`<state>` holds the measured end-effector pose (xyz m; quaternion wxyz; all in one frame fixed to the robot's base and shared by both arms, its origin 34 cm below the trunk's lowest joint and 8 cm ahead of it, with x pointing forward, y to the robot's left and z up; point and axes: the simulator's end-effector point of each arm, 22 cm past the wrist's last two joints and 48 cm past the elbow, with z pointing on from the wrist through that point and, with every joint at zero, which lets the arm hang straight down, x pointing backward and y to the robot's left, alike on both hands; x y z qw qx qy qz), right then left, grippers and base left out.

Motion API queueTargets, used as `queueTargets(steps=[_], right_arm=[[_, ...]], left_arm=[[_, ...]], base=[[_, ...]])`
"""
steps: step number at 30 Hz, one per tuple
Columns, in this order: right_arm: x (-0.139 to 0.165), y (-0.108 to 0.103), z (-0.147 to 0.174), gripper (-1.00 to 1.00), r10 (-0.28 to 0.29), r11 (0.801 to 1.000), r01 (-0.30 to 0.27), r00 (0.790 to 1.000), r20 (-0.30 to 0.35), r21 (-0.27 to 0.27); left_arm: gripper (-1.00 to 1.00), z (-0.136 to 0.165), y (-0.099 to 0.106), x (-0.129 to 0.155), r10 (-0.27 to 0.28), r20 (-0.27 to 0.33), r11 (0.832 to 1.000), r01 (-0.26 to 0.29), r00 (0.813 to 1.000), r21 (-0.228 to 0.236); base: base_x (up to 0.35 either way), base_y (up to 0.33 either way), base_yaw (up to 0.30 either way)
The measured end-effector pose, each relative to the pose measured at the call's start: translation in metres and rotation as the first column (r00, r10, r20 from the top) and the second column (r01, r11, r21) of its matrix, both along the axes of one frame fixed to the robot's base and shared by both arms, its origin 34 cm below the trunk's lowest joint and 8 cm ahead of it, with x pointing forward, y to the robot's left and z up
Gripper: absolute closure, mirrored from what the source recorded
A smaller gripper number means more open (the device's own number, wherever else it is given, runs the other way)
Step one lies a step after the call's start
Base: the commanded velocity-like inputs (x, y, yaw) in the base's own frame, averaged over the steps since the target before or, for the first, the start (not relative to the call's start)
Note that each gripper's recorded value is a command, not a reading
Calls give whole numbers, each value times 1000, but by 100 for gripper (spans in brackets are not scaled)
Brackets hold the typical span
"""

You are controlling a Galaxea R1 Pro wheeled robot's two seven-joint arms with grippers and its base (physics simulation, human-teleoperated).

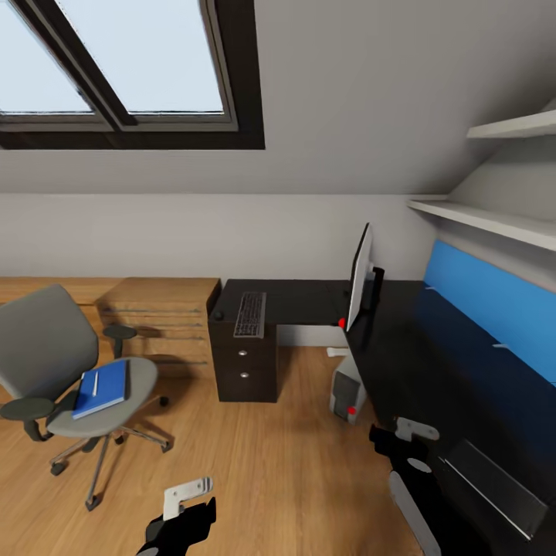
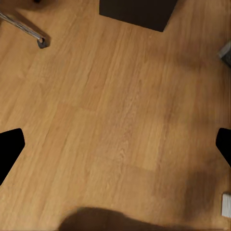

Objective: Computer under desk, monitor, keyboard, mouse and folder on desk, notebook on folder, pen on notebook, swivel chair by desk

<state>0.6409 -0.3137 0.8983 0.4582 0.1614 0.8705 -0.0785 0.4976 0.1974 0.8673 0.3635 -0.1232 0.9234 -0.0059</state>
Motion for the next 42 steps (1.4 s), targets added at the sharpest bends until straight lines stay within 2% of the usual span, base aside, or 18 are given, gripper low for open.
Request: queueTargets(steps=[5,7,9,12,32,36,42], right_arm=[[1,1,-1,-100,12,1000,-12,1000,1,8],[4,8,-1,-100,43,999,-43,999,9,19],[4,9,-1,-100,51,998,-51,999,11,21],[6,8,1,-100,50,999,-51,998,34,18],[3,5,-6,-100,55,998,-55,998,23,-6],[3,5,-5,-100,58,998,-58,998,25,-8],[4,10,-5,-100,75,997,-75,997,27,-4]], left_arm=[[-100,-1,0,0,-2,-1,1000,2,1000,2],[-100,-1,0,0,-3,-2,1000,3,1000,2],[-100,-1,0,0,-4,-2,1000,4,1000,3],[-100,-1,-1,0,-6,-1,1000,6,1000,4],[-100,0,0,0,-2,0,1000,2,1000,4],[-100,2,3,2,6,10,1000,-6,1000,3],[-100,11,6,10,36,69,999,-36,997,-9]], base=[[0,-335,-203],[0,-344,-44],[0,-346,-20],[0,-346,-5],[10,-327,-1],[207,-116,0],[301,-18,0]])
